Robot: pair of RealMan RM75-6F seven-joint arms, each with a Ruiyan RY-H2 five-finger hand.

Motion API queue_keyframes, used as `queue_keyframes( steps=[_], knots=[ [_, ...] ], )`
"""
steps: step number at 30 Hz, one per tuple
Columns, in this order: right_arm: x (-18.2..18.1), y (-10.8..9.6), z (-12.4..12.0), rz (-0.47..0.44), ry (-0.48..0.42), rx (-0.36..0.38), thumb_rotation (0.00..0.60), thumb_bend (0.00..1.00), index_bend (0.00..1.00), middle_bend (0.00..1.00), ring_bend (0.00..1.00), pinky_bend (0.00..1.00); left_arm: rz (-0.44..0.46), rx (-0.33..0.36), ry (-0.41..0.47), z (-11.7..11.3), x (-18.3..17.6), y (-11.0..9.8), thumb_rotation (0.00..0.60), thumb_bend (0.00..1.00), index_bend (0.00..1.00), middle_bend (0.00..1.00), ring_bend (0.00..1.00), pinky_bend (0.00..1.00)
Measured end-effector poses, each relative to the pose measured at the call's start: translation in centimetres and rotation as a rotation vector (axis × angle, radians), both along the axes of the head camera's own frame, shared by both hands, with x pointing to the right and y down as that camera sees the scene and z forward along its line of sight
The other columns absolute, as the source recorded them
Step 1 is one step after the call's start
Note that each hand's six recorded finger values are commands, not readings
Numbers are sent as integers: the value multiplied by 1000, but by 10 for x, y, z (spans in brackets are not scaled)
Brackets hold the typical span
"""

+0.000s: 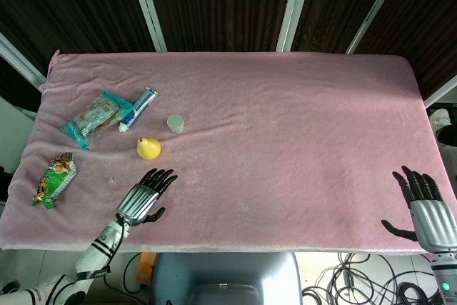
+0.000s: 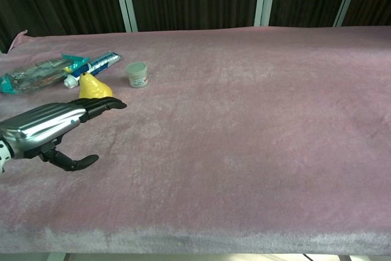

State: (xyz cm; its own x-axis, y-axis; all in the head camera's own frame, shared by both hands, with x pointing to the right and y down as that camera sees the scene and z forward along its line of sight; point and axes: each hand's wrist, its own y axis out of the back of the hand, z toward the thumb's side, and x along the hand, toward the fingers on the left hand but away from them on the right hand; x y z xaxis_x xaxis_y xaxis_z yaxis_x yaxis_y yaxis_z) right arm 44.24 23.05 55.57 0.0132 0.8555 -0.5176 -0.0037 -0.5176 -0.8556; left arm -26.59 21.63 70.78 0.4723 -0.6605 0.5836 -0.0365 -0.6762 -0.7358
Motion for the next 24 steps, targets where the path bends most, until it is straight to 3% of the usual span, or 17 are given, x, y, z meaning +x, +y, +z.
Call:
queue_keyframes(
  steps=[7, 11, 15, 18, 21, 24],
  knots=[
    [10, 1, -7, 25, 11, 13, 600, 280, 0, 0, 0, 0, 41, -13, -26, 9, 6, 4, 600, 378, 16, 2, 0, 0],
    [9, 2, -8, 20, 12, 15, 600, 279, 0, 0, 0, 0, 34, 45, -73, 12, -4, -6, 600, 380, 35, 2, 0, 0],
    [11, 2, -5, 25, 28, -1, 600, 279, 0, 0, 0, 0, -50, 114, -117, 10, -27, -23, 600, 387, 155, 11, 0, 0],
    [9, 2, -5, 24, 23, -1, 600, 280, 0, 0, 0, 0, -106, 129, -127, 7, -45, -31, 600, 390, 233, 36, 0, 0],
    [6, 1, -6, 18, 13, 4, 600, 280, 0, 0, 0, 0, -171, 134, -162, 8, -70, -41, 600, 396, 343, 63, 0, 0],
    [2, 2, -8, 9, 3, 9, 600, 279, 0, 0, 0, 0, -249, 99, -198, 14, -98, -46, 600, 396, 388, 63, 0, 0]
  ],
)
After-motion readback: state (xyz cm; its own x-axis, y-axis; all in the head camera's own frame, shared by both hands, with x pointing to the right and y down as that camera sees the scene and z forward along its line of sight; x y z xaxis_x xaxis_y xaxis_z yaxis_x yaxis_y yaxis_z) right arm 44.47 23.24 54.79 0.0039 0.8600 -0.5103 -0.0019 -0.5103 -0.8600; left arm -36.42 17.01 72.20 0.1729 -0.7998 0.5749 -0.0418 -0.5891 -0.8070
